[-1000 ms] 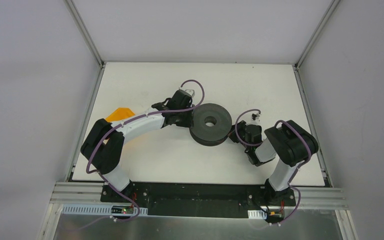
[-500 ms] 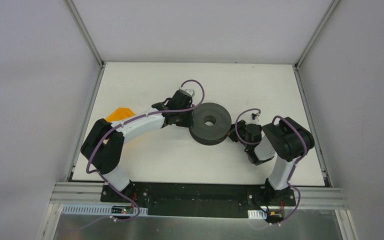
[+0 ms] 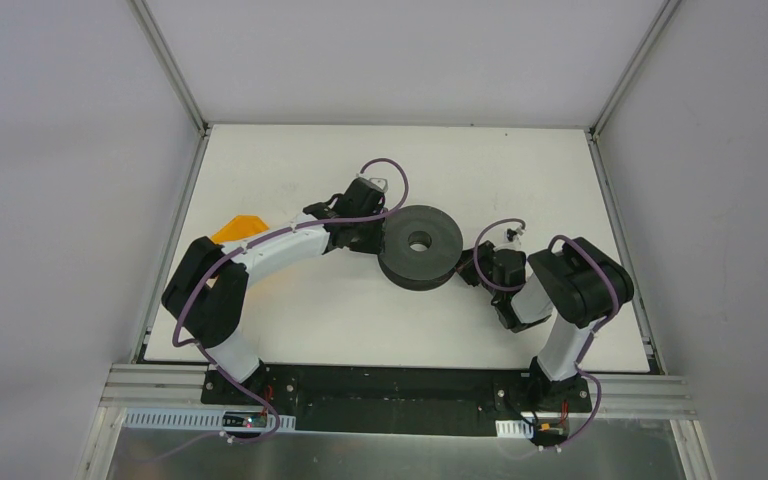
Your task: Wrap the cables
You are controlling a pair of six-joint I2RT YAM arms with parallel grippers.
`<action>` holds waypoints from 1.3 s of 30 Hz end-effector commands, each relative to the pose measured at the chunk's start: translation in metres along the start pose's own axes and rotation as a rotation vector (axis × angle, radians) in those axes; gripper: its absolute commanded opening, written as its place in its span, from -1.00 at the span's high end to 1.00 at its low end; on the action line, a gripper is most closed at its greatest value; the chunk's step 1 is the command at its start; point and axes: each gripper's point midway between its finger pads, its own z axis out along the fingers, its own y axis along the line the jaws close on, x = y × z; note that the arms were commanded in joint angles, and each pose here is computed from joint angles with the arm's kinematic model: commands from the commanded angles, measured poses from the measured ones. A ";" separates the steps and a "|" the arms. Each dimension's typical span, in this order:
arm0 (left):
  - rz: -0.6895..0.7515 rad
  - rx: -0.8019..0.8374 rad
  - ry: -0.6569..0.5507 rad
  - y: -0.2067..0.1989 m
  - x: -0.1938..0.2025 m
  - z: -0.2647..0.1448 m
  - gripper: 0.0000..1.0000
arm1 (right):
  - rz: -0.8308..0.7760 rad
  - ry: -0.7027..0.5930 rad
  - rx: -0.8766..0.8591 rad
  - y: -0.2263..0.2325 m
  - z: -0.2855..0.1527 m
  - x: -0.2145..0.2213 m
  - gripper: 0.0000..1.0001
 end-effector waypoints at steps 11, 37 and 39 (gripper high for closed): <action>0.029 -0.013 0.013 -0.001 -0.004 -0.008 0.38 | 0.026 -0.017 -0.037 0.009 -0.006 -0.004 0.71; 0.014 0.011 -0.020 -0.009 -0.014 -0.018 0.35 | 0.029 -0.058 -0.025 0.014 -0.022 -0.013 0.59; 0.014 0.012 -0.018 -0.009 -0.014 -0.017 0.34 | 0.015 -0.059 -0.021 0.015 -0.023 -0.014 0.60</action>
